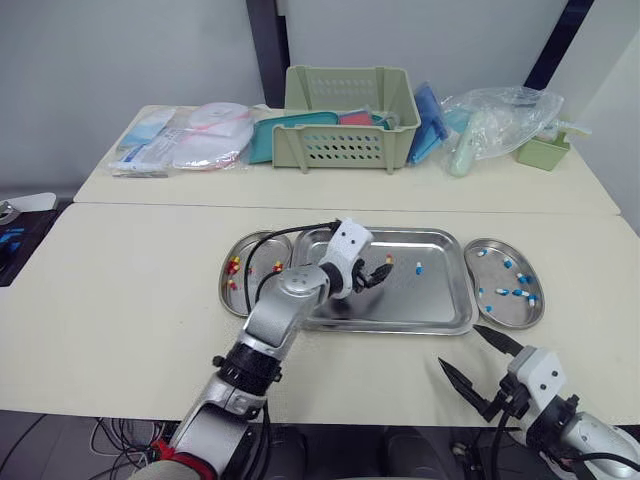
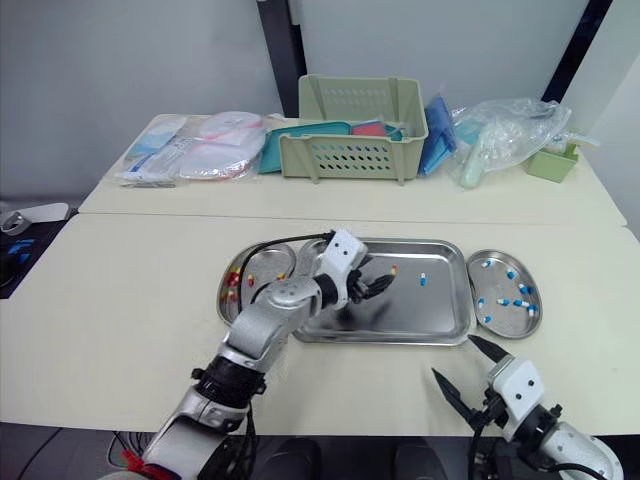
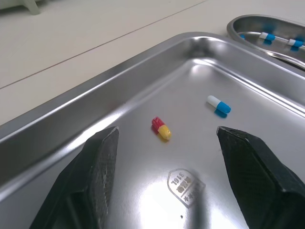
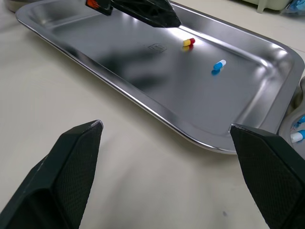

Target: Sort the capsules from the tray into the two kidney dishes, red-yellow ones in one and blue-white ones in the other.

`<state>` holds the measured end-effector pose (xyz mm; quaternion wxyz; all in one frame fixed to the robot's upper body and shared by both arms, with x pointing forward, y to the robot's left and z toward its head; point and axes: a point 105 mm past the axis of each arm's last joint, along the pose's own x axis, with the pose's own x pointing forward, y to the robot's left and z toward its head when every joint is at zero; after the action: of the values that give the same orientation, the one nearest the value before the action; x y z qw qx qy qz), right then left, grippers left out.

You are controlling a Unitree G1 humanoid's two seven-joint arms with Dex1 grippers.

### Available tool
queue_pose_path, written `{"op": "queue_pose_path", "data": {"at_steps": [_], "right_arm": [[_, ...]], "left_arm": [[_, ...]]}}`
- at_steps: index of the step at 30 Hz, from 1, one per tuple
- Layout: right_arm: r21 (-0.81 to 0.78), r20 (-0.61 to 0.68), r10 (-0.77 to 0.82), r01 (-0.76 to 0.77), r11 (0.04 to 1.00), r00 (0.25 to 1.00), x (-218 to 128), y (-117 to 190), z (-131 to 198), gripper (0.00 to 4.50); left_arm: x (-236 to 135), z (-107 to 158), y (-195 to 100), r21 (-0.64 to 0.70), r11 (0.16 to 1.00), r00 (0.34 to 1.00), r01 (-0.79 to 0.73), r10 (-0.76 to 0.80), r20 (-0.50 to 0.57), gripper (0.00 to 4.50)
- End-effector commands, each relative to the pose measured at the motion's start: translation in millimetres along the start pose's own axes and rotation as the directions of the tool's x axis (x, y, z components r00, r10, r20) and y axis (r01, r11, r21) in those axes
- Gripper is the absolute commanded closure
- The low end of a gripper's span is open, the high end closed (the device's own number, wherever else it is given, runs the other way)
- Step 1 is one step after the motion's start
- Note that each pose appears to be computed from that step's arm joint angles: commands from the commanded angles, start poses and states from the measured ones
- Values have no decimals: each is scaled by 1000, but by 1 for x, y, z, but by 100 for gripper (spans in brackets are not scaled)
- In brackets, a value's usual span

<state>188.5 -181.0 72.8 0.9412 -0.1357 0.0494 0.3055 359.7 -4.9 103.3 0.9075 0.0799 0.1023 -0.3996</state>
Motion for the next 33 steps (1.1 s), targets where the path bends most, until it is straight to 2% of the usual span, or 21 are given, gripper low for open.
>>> {"op": "queue_pose_path", "data": {"at_steps": [1, 14, 17, 23, 25, 28, 33], "right_arm": [[-23, 40, -3, 4, 1000, 999, 1, 4, 10, 0], [-12, 48, -22, 23, 1000, 999, 4, 8, 17, 0], [-10, 49, -25, 25, 1000, 998, 5, 8, 19, 0], [-3, 51, -30, 30, 1000, 998, 6, 8, 22, 0], [-1, 49, -30, 30, 1000, 998, 7, 9, 22, 0], [-1, 49, -30, 30, 1000, 998, 7, 8, 23, 0], [-10, 53, -19, 19, 1000, 998, 8, 8, 24, 0]], "left_arm": [[15, 10, -4, 38, 999, 1000, -18, 17, 25, 115], [40, -10, -9, 53, 998, 998, -20, 23, -65, 115], [40, -15, -10, 54, 999, 996, -6, 10, -84, 201], [40, -18, -7, 48, 999, 996, -5, 10, -92, 401], [39, -16, -8, 52, 999, 996, 6, -1, -84, 448], [36, -8, -9, 69, 997, 999, 23, -20, -47, 448], [13, 25, -10, 121, 990, 995, 75, -83, 60, 448]]}}
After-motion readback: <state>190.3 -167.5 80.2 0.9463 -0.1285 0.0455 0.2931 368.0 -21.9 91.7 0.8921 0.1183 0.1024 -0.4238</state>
